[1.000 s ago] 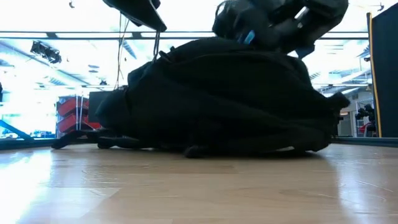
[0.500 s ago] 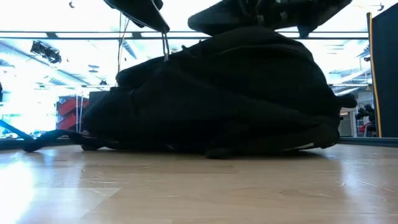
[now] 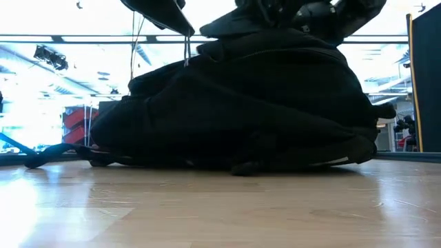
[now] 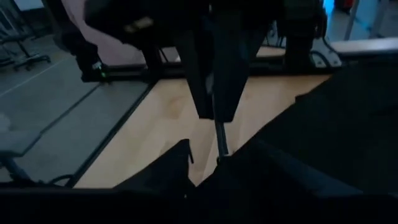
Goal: Unpack backpack
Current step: Close the black backpack
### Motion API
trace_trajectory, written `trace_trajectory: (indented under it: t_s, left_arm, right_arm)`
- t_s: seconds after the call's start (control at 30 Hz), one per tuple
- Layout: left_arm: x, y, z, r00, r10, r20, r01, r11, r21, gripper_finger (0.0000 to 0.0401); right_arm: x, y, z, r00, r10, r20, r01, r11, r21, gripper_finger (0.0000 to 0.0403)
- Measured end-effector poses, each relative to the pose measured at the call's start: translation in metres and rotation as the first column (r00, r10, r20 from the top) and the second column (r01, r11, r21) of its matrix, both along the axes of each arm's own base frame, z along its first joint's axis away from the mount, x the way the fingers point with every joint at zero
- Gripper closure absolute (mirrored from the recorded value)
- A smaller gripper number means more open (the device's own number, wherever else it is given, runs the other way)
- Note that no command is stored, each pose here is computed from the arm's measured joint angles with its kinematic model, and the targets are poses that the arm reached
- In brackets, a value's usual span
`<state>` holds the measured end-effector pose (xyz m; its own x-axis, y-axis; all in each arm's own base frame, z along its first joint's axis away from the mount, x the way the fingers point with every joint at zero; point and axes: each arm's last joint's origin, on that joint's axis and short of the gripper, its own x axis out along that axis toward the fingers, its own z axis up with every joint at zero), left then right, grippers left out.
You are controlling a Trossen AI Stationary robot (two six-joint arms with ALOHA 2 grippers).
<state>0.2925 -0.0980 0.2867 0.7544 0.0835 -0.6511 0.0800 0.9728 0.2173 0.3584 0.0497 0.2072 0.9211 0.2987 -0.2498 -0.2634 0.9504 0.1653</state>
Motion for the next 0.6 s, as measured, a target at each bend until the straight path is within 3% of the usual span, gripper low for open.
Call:
trace_trajectory:
  t_s: [0.3, 0.43, 0.6]
  left_arm:
    - [0.001, 0.0, 0.0, 1.0, 0.001, 0.006, -0.001, 1.0, -0.004, 0.0401]
    - [0.0, 0.001, 0.0, 1.0, 0.003, 0.0, -0.003, 1.0, -0.004, 0.0401]
    - [-0.001, 0.001, -0.002, 1.0, 0.004, -0.018, -0.004, 1.0, -0.001, 0.0401]
  right_arm:
    - [0.028, 0.004, -0.001, 0.999, 0.031, 0.013, -0.031, 1.0, -0.001, 0.0215]
    - [0.031, 0.005, -0.001, 0.999, 0.033, 0.016, -0.033, 0.999, -0.011, 0.0247]
    - [0.031, 0.005, -0.001, 0.999, 0.036, 0.02, -0.035, 0.999, -0.024, 0.0315]
